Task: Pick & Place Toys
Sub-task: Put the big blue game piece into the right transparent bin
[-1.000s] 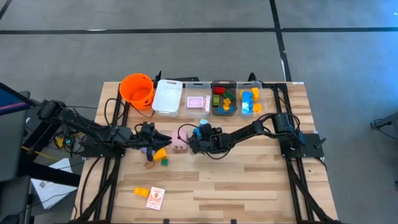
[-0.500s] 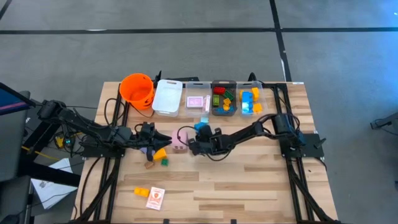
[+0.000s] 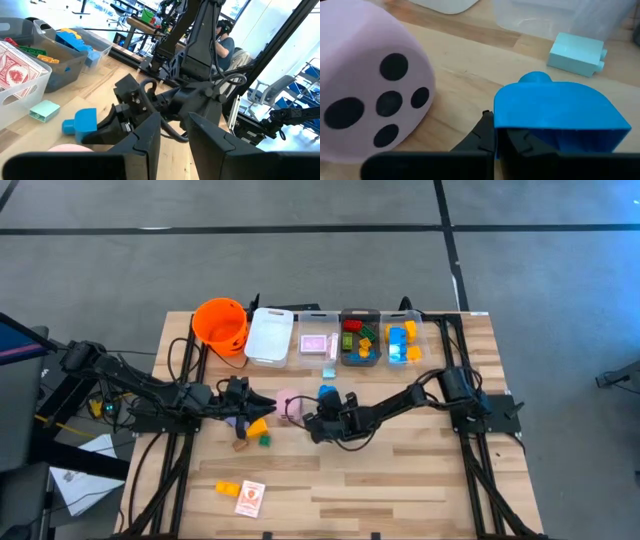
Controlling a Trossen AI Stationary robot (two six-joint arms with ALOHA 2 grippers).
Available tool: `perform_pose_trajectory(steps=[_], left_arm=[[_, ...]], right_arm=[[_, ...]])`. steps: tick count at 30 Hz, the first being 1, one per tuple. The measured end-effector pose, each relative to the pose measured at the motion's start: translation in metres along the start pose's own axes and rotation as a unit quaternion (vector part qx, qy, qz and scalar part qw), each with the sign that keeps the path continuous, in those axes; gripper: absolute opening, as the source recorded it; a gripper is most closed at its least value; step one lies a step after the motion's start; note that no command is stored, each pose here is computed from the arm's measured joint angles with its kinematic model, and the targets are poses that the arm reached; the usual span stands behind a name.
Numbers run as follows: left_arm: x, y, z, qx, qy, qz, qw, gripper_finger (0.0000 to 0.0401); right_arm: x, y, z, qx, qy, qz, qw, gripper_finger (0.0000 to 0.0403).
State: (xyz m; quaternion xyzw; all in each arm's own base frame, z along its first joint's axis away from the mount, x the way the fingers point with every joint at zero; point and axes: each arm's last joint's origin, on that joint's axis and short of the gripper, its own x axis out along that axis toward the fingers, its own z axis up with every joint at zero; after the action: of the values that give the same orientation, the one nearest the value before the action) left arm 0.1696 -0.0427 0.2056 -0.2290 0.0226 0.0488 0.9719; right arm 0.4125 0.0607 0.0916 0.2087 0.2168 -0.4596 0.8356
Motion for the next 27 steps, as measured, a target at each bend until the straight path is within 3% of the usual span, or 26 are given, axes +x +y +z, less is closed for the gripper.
perform_pose_trajectory(steps=[7,16,21,27], left_arm=[[0.0,0.0,0.0,0.0,0.0,0.0,1.0,0.009],[0.0,0.0,0.0,0.0,0.0,0.0,1.0,0.009],[0.0,-0.001,-0.001,0.0,0.013,-0.017,1.0,0.009],[0.0,-0.002,-0.002,-0.011,0.03,-0.045,0.998,0.009]], right_arm=[[-0.024,0.007,0.016,-0.023,-0.027,0.016,0.999,0.0003],[-0.082,0.003,0.087,-0.066,-0.073,0.049,0.994,0.0002],[-0.113,-0.031,0.124,-0.092,-0.06,0.002,0.994,0.0002],[-0.13,-0.101,0.156,-0.089,-0.022,-0.148,0.985,0.0001]])
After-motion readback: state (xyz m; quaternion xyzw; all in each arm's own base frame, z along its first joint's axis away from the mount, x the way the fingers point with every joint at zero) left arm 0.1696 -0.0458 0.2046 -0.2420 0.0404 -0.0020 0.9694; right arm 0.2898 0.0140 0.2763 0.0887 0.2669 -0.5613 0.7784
